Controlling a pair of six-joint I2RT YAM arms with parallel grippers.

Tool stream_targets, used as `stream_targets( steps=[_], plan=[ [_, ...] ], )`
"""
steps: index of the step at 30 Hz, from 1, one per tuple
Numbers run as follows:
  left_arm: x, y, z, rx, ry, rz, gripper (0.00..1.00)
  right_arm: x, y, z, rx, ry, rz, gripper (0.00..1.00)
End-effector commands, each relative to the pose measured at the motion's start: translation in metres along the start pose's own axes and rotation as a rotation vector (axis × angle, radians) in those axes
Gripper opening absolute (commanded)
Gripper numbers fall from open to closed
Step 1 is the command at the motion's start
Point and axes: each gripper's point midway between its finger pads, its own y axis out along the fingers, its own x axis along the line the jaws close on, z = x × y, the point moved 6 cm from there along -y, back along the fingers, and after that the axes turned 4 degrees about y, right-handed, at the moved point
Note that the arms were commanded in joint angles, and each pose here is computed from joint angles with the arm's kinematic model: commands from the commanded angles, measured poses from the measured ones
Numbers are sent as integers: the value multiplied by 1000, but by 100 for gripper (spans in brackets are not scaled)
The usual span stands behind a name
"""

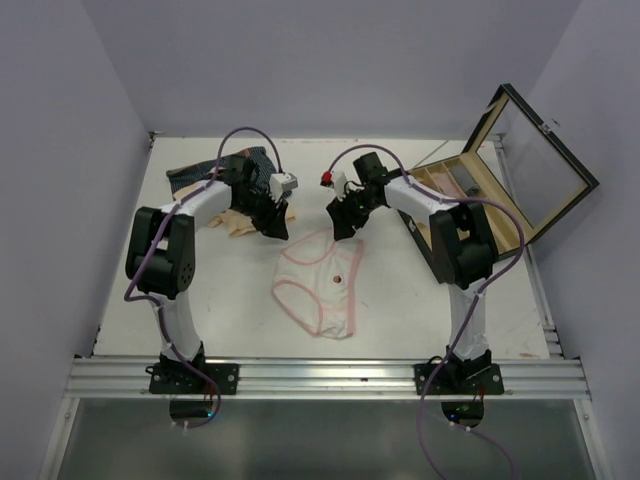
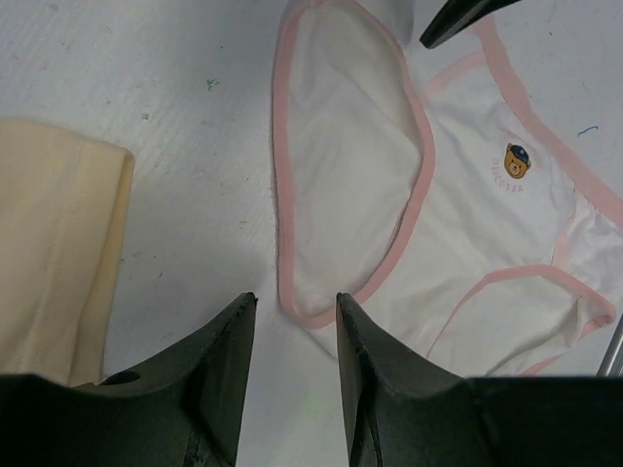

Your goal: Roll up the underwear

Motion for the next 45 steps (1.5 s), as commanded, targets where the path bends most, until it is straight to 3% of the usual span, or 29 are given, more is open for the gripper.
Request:
stream_targets(
  steps=[1, 8, 14, 19, 22, 29, 32, 36, 39, 45],
  plan=[
    [-2, -6, -9, -41, 39, -17, 42, -13, -10, -17, -49, -108, 2, 58],
    [-17, -6, 11, -27, 20, 18, 42, -19, -7, -17, -50, -149, -58, 56],
    [-33, -6, 24, -57, -22, 41, 46, -17, 2, 1, 28, -129, -129, 52],
    [-57, -18, 21, -214, -122, 191, 50, -15, 7, 10, 54, -112, -162, 47],
    [-66, -12, 25, -228, -203, 310, 49, -18, 10, 12, 74, -92, -171, 46],
    [-53, 14, 43, -200, -335, 327, 49, -20, 15, 12, 104, -67, -188, 44],
    [-45, 28, 60, -160, -401, 289, 49, -20, 16, 12, 110, -64, -206, 39],
    [-33, 39, 81, -95, -467, 231, 50, -15, 11, 6, 93, -72, -232, 17],
    [-30, 23, 57, -160, -381, 258, 50, -7, 0, -5, 62, -82, -253, 0],
    [-30, -20, 5, -254, -107, 116, 51, 12, -36, -33, -27, -133, -258, 0]
  ],
)
